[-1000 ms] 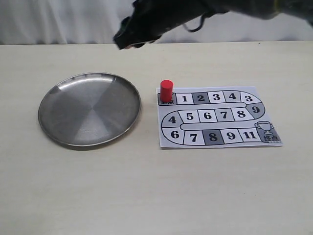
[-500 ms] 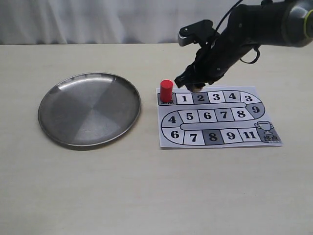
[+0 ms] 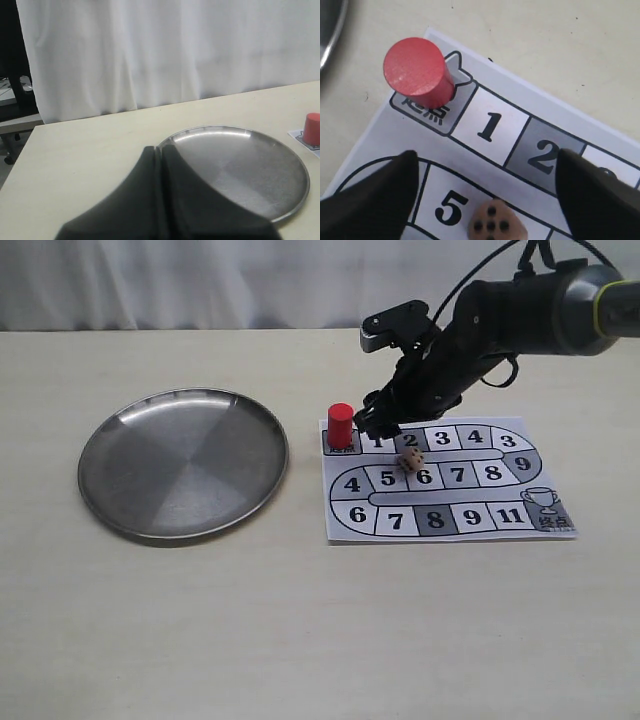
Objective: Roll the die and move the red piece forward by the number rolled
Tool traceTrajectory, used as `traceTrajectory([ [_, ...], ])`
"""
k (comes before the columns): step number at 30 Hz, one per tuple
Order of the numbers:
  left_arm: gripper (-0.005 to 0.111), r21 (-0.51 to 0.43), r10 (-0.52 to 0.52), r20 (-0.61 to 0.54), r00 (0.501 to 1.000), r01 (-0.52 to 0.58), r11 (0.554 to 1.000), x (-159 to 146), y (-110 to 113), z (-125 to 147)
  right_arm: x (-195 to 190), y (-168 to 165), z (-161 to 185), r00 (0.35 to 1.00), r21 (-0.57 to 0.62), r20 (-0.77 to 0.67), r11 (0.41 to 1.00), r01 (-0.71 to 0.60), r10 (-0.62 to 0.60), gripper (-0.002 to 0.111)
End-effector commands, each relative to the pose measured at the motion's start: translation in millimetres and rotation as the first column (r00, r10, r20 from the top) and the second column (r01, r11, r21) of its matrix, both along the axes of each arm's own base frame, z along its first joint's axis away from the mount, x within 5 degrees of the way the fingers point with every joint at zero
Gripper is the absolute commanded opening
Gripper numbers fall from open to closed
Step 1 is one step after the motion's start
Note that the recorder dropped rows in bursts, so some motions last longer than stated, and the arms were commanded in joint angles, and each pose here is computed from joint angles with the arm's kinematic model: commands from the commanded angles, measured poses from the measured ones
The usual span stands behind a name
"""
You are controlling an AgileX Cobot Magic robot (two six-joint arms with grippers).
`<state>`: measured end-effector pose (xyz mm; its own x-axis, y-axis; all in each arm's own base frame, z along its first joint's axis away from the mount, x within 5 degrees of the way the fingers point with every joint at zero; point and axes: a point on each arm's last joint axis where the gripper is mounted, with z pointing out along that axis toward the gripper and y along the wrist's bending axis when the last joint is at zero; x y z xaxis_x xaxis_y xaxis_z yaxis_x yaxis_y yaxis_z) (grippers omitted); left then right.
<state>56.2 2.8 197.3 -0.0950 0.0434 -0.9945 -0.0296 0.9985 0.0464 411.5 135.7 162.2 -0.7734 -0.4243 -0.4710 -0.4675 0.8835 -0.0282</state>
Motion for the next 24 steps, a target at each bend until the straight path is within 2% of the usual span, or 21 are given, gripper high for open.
traceTrajectory([
  [1,0.0,0.0,-0.009,0.009,1.0,0.009,1.0,0,-1,0,1,-3,1,1.0,-0.024,0.021,1.0,-0.012,0.013,0.08],
  [5,0.0,0.0,-0.009,0.009,1.0,0.009,1.0,0,-1,0,-3,-5,23,0.998,-0.024,0.053,1.0,-0.019,0.021,0.079],
  [7,0.0,0.0,-0.009,0.009,1.0,0.009,1.0,0,-1,0,-8,-8,44,0.995,-0.051,0.087,0.998,-0.036,0.04,0.079],
  [8,0.0,0.0,-0.009,0.009,1.0,0.009,1.0,0,-1,0,-14,-12,61,0.993,-0.075,0.104,0.996,-0.047,0.054,0.075],
  [10,0.0,0.0,-0.009,0.009,1.0,0.009,1.0,0,-1,0,-24,-16,82,0.991,-0.1,0.113,0.993,-0.055,0.066,0.059],
  [14,0.0,0.0,-0.009,0.009,1.0,0.009,1.0,0,-1,0,-38,-30,114,0.99,-0.096,0.137,0.995,-0.028,0.041,0.009],
  [15,0.0,0.0,-0.009,0.009,1.0,0.009,1.0,0,-1,0,-40,-36,117,0.992,-0.092,0.124,0.996,-0.006,0.018,0.004],
  [20,0.0,0.0,-0.009,0.009,1.0,0.009,1.0,0,-1,0,-44,-69,105,0.995,-0.115,-0.013,0.989,0.093,-0.095,0.004],
  [24,0.0,0.0,-0.009,0.009,1.0,0.009,1.0,0,-1,0,-49,-90,72,0.984,-0.138,-0.098,0.981,0.134,-0.148,0.004],
])
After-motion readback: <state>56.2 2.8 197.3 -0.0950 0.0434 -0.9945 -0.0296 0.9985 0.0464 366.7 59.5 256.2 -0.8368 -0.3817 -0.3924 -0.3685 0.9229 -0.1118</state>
